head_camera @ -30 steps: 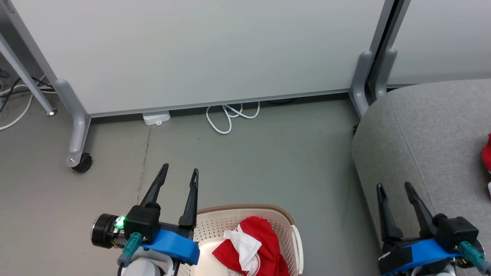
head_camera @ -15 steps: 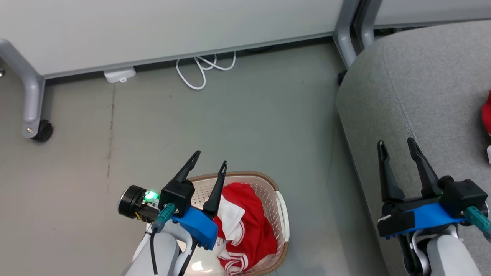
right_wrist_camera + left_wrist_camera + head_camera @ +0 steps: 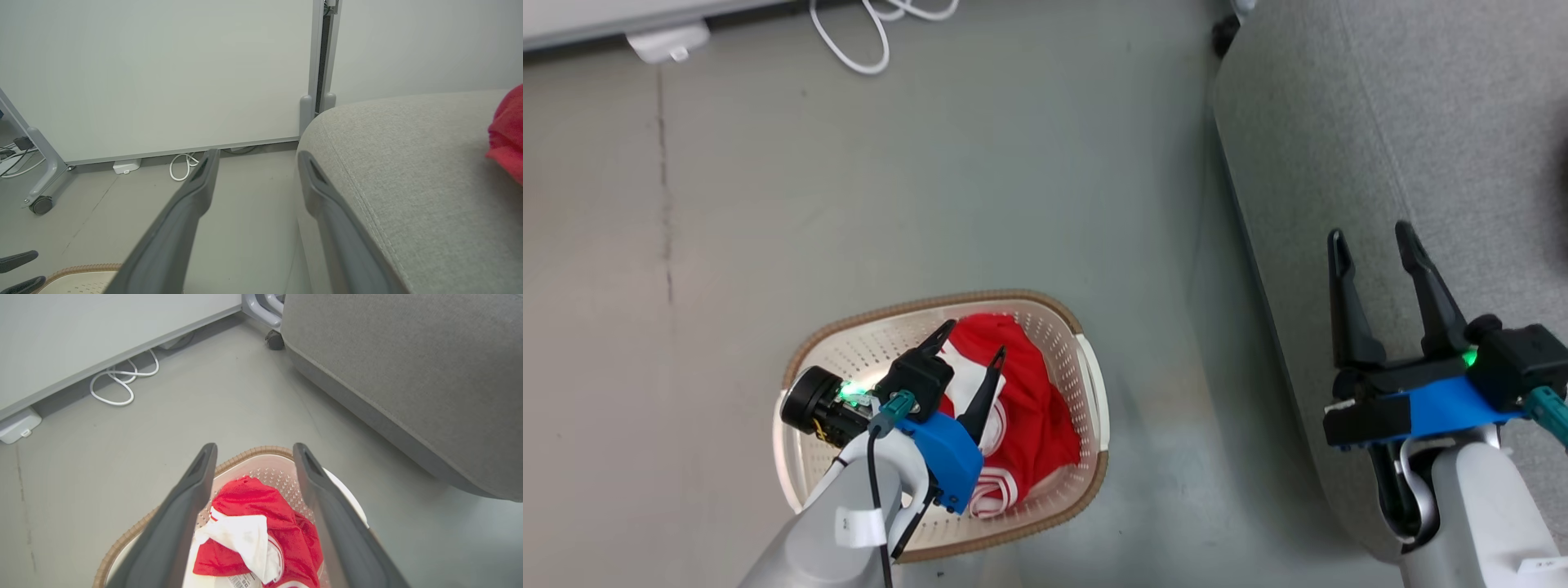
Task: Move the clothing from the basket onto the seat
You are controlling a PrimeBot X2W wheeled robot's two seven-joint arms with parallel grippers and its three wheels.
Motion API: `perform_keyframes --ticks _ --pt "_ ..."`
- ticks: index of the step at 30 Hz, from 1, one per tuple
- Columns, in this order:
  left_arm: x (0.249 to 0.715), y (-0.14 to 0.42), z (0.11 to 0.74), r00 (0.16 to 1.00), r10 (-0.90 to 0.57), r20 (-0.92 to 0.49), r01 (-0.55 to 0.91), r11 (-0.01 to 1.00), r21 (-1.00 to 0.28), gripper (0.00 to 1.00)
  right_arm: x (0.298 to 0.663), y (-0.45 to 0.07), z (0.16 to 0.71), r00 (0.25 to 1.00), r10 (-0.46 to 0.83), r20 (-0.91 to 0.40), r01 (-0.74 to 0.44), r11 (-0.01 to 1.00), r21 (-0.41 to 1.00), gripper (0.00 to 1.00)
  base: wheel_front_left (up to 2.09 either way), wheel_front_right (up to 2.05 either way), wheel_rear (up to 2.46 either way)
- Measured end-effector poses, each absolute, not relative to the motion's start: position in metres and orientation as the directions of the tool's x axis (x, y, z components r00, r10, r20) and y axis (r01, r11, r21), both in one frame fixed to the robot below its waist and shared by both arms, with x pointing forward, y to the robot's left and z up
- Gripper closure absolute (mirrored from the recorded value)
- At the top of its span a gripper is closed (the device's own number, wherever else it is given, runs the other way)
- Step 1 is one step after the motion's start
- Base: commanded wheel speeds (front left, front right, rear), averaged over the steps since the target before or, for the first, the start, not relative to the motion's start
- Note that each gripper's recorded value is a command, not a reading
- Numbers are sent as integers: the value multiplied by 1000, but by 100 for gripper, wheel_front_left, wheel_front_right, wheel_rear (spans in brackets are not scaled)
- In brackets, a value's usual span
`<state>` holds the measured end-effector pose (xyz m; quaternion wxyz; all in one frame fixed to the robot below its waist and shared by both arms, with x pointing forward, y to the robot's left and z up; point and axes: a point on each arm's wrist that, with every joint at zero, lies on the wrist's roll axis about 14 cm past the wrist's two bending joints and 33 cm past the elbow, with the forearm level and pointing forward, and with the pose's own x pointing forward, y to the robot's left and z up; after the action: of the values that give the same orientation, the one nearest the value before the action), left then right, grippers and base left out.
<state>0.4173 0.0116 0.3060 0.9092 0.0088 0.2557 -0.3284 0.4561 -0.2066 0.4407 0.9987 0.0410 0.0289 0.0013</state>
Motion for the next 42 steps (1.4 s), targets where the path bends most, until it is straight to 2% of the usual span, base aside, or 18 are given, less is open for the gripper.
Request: perform_keyframes --ticks 13,23,30,42 --pt "388 3 220 433 -613 -661 660 715 -230 0 487 -212 403 994 9 -113 -2 998 56 0 0 0 0" --pt "362 11 171 276 -564 -778 629 718 -297 0 498 -211 371 986 17 -164 -9 999 47 0 0 0 0" --pt "350 19 143 181 -523 -833 558 752 -351 0 506 -210 347 980 25 -196 -16 999 45 0 0 0 0" --pt "343 22 110 99 -505 -857 441 795 -418 0 512 -208 312 969 32 -243 -23 999 43 0 0 0 0"
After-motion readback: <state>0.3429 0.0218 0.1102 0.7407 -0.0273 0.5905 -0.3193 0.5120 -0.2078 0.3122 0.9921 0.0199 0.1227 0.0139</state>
